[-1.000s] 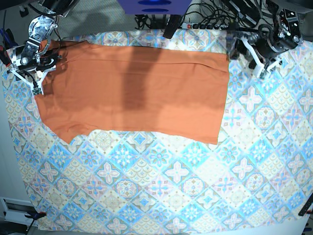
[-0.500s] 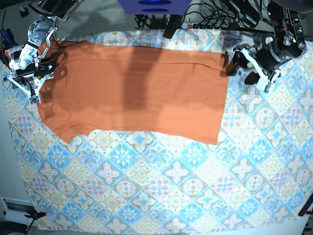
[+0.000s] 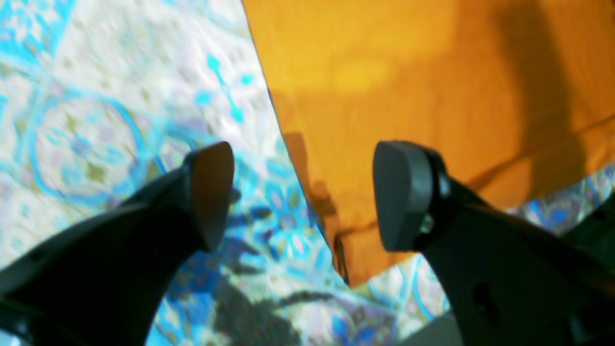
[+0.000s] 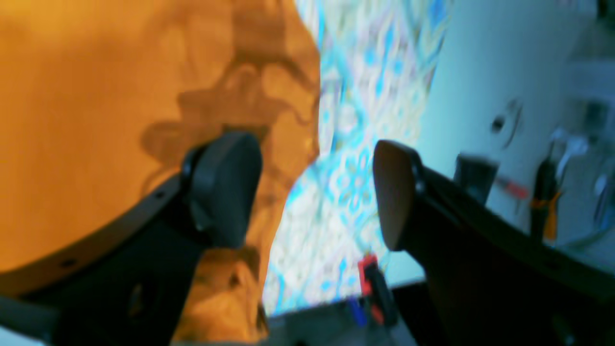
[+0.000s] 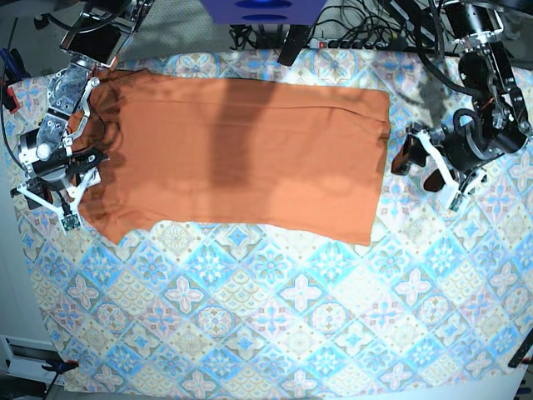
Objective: Fold the T-shirt properly
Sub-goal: 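Release the shirt and move the left gripper outward along the shirt edge, then lower both grippers onto the shirt's long edge opposite the robot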
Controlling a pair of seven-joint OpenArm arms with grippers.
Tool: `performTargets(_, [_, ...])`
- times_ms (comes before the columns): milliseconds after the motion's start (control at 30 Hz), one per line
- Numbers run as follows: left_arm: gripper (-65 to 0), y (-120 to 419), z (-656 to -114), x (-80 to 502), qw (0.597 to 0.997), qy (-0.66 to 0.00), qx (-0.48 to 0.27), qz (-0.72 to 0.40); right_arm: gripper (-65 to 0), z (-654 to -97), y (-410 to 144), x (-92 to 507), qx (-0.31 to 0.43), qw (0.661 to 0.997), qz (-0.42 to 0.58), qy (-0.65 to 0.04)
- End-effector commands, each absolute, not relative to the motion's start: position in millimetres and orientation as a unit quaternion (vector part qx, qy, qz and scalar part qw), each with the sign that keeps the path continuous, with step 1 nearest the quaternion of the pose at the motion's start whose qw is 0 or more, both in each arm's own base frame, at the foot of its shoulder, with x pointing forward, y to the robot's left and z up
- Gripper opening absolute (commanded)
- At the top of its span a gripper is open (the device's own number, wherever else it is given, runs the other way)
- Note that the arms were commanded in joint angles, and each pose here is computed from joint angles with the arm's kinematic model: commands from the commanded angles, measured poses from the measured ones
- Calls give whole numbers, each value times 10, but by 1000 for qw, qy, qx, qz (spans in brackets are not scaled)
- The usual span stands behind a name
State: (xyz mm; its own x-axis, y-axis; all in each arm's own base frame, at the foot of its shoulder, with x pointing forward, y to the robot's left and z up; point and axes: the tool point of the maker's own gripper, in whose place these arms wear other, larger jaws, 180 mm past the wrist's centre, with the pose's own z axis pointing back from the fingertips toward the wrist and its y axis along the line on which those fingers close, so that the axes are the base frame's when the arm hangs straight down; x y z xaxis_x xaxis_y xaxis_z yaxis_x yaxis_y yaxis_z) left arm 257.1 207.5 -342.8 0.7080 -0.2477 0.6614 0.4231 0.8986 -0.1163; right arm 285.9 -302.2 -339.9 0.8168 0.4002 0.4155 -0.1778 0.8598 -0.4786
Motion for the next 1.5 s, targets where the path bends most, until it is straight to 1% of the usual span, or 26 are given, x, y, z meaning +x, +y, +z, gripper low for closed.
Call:
performTargets(0, [-226, 2096, -3335, 2621, 908, -351, -128, -188, -262, -3207, -3080, 3011, -230, 919, 151, -284])
performTargets(167, [-226, 2091, -3311, 2660, 907, -355, -128, -188, -262, -3131, -3001, 3301, -218, 915, 157, -302])
performTargets(367, [-226, 2012, -3329, 2661, 905, -359, -139, -181, -262, -3385, -2891, 3602, -189, 924, 199, -266])
performTargets(433, [-226, 2008, -3328, 2667, 905, -360, -140, -181, -263, -3416, -2862, 3697, -179, 927, 200, -263])
performTargets(533, [-226, 1960, -3304, 2722, 901, -368, -146, -177, -263, -3410, -2821, 3836, -166, 925, 201, -276])
performTargets(633, [-226, 1988, -3365, 2789, 904, -364, -154, -164, -263, -3462, -2787, 3957, -148, 928, 199, -278])
performTargets(767, [-226, 2146, -3570, 3001, 914, -343, -177, -124, -263, -3680, -2719, 4077, -108, 941, 193, -256])
performTargets(933, [-226, 2366, -3590, 3264, 923, -334, -157, -110, -262, -3823, -2602, 4213, -67, 942, 188, -271])
performTargets(1067, [-221, 2505, -3553, 3450, 931, -328, -113, -115, -262, -3929, -2549, 4240, -48, 945, 181, -267])
performTargets(1167, [-220, 2383, -3638, 3587, 938, -301, -95, -143, -262, -3964, -2537, 4278, -47, 945, 168, -277])
performTargets(1267, [-220, 2231, -3849, 3705, 945, -267, -124, -144, -262, -3995, -2518, 4278, -41, 945, 168, -279])
performTargets(1367, [-220, 2136, -4012, 3863, 941, -271, -170, -110, -262, -3995, -2518, 4278, -41, 945, 168, -279])
performTargets(1467, [-220, 1995, -4191, 3945, 942, -252, -201, -97, -262, -3995, -2518, 4278, -41, 945, 168, -279])
